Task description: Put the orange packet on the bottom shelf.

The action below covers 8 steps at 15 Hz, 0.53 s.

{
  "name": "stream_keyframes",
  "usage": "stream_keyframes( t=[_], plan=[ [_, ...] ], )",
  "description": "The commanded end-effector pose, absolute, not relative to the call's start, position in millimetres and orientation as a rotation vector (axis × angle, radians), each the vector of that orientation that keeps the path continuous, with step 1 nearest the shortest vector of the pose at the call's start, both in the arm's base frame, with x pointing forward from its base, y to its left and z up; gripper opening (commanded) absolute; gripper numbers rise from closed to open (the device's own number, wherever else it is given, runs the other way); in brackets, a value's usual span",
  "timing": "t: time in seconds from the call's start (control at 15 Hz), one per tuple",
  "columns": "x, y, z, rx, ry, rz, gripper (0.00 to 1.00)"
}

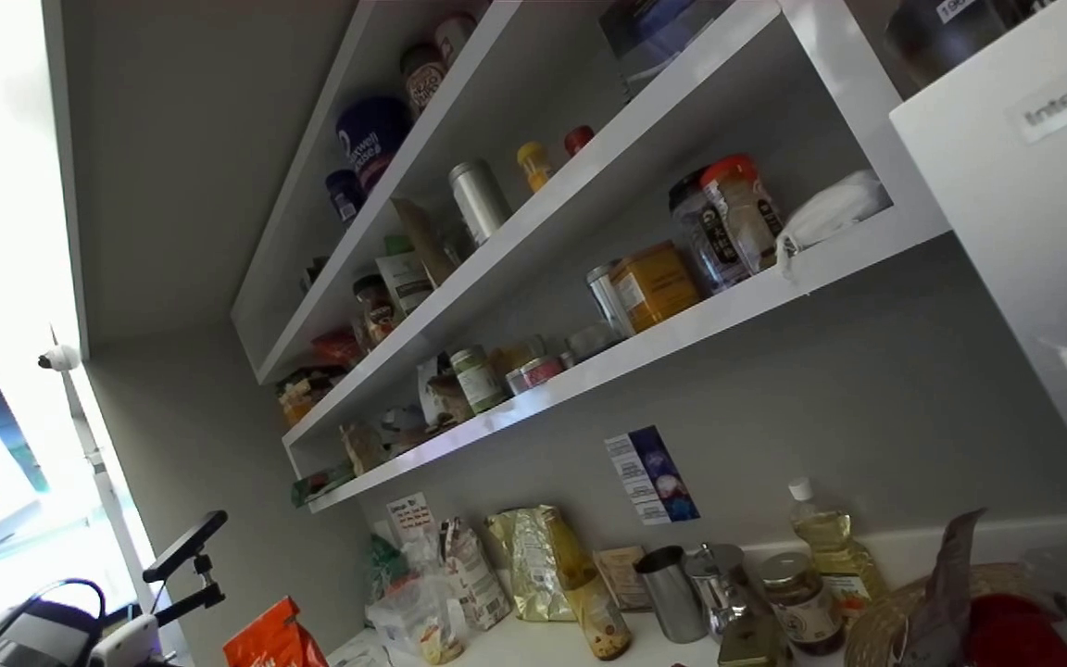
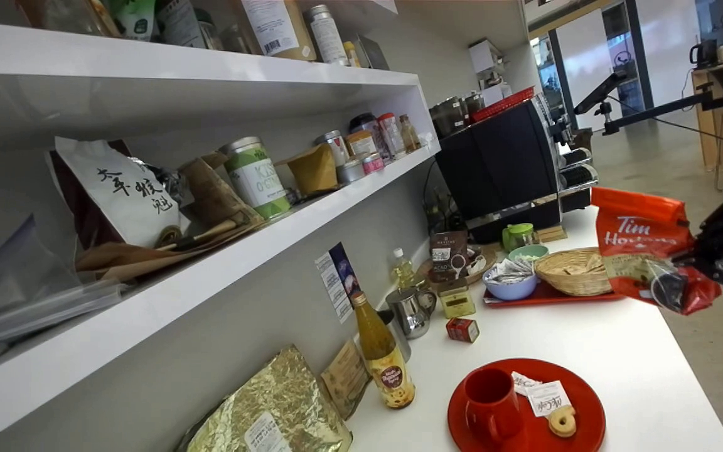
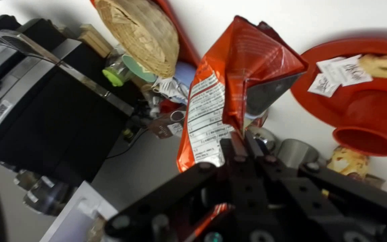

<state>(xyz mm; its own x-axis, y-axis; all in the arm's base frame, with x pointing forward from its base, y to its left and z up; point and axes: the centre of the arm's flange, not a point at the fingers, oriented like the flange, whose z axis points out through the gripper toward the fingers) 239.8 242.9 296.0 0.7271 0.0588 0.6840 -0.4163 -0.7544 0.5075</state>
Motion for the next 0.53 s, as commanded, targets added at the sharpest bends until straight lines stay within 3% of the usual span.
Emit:
stream_keyframes(
  t=[0.0,0.47],
  plan=[
    [232.6,178.0,351.8,2.175,-0.382,0.971,0.01],
    [267.8,106.3,409.2,2.194,-0.595,0.969,0.01]
  ],
)
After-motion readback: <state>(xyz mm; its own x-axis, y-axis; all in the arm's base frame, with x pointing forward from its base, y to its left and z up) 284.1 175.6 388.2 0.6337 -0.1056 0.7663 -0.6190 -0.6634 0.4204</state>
